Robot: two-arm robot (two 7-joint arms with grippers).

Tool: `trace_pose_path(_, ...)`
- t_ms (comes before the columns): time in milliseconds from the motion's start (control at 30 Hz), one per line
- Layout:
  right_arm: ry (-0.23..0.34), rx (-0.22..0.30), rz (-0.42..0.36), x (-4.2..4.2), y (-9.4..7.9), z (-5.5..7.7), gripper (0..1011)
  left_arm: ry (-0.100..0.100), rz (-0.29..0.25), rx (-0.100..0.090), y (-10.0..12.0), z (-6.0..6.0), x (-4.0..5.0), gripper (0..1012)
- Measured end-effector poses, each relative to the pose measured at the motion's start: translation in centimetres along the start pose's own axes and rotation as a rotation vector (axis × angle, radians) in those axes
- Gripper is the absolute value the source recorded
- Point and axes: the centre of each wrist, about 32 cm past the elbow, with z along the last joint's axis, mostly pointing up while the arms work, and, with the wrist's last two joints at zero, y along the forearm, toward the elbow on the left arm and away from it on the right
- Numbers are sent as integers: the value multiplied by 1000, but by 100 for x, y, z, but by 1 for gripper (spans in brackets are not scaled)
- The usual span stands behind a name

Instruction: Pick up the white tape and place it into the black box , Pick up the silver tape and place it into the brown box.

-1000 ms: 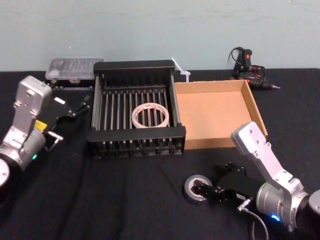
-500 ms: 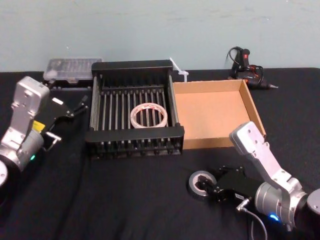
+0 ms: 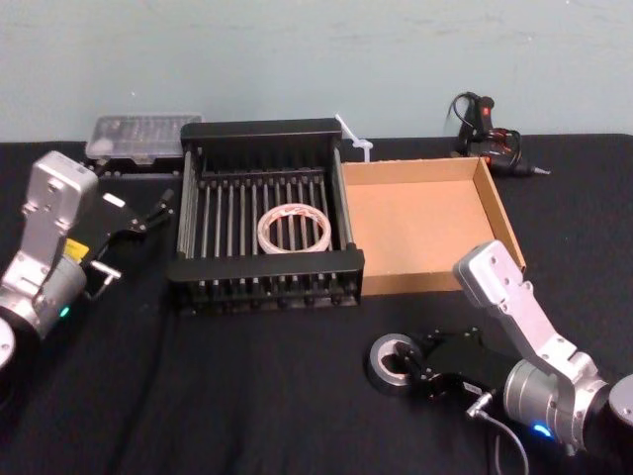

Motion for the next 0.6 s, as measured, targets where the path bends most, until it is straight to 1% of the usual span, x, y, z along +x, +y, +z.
trace_pose_path(200,-12,21,16,5,-5,-2,174,0,0,0,0,0,0,1001)
trace_pose_path(367,-13,48,28,9,-21,-23,174,0,0,0,0,0,0,1001)
trace_pose_path(467,-10,81,32,16,-50,-30,174,0,0,0,0,0,0,1001)
trace_pose_path(500,-10,81,32,16,-50,-30,174,0,0,0,0,0,0,1001)
trace_pose_path(600,-5,117,37,22,-81,-39,174,0,0,0,0,0,0,1001)
